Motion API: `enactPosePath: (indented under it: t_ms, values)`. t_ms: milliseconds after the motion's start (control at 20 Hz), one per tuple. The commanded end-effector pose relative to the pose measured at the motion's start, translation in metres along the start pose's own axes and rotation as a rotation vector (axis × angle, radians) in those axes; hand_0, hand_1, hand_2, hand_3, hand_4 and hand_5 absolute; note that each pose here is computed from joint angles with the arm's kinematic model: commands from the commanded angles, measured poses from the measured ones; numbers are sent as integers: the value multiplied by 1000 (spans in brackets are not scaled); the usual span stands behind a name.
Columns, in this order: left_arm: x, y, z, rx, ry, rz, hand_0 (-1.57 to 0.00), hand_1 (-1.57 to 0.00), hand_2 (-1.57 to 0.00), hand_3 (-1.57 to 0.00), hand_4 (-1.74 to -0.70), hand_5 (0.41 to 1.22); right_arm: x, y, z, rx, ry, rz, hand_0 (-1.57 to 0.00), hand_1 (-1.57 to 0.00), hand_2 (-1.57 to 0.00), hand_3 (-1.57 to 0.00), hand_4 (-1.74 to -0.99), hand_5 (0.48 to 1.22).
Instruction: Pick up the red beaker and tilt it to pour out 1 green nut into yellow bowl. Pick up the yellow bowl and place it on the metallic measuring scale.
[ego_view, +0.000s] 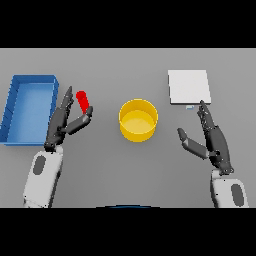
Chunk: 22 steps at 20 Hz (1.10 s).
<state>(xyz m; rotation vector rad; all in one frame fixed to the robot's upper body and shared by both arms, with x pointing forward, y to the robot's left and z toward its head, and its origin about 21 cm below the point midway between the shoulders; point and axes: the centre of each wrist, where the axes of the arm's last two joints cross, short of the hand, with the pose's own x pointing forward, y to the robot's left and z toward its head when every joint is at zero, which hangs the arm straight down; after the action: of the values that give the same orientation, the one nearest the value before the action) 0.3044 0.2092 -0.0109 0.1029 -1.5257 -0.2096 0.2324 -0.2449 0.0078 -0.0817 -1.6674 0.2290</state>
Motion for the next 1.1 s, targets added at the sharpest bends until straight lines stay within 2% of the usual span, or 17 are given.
enactPosePath:
  t_ms: [0, 350, 650, 700, 800, 850, 950, 1050]
  values:
    - [-1, -1, -4, -5, -12, 8, 1, 1, 1, 1, -1222, 638, 1, 1, -1, 1, 2, -2, 1, 1, 1, 1, -1297, 625]
    - [-1, -12, -38, 1, -13, -57, 1, 1, 1, 1, -1231, 647, 2, -4, -6, -12, 22, 16, 1, 1, 1, 1, -1300, 638]
    - [-10, -20, -51, 1, -34, -17, 1, 1, -1, 1, -1331, 709, 4, -1, -8, -15, 15, 12, 1, 1, 1, 1, -1303, 646]
    - [-10, -24, -53, 10, -32, -9, 1, -6, -50, -30, -1347, 726, 4, -2, -8, -11, 15, 10, 1, 1, 1, 1, -1301, 647]
    - [-14, -28, -56, 21, -37, 16, -338, -306, -322, -239, -1385, 765, 1, -3, -6, -19, 30, 14, 1, 1, 1, 1, -1294, 645]
    - [-15, -30, -56, 33, -38, 41, -585, -556, -551, -416, -1416, 786, 0, -4, -8, -22, 40, 10, 1, 1, 1, 1, -1292, 645]
    - [-14, -31, -61, 54, -47, 59, -940, -921, -918, -832, -1425, 943, 1, -2, -6, -24, 36, 12, 1, 1, 1, 1, -1290, 646]
    - [-14, -32, -62, 58, -49, 48, -1167, -1155, -1153, -1081, -1529, 1043, 0, 1, -7, -23, 29, 9, 1, 1, 1, 1, -1291, 649]
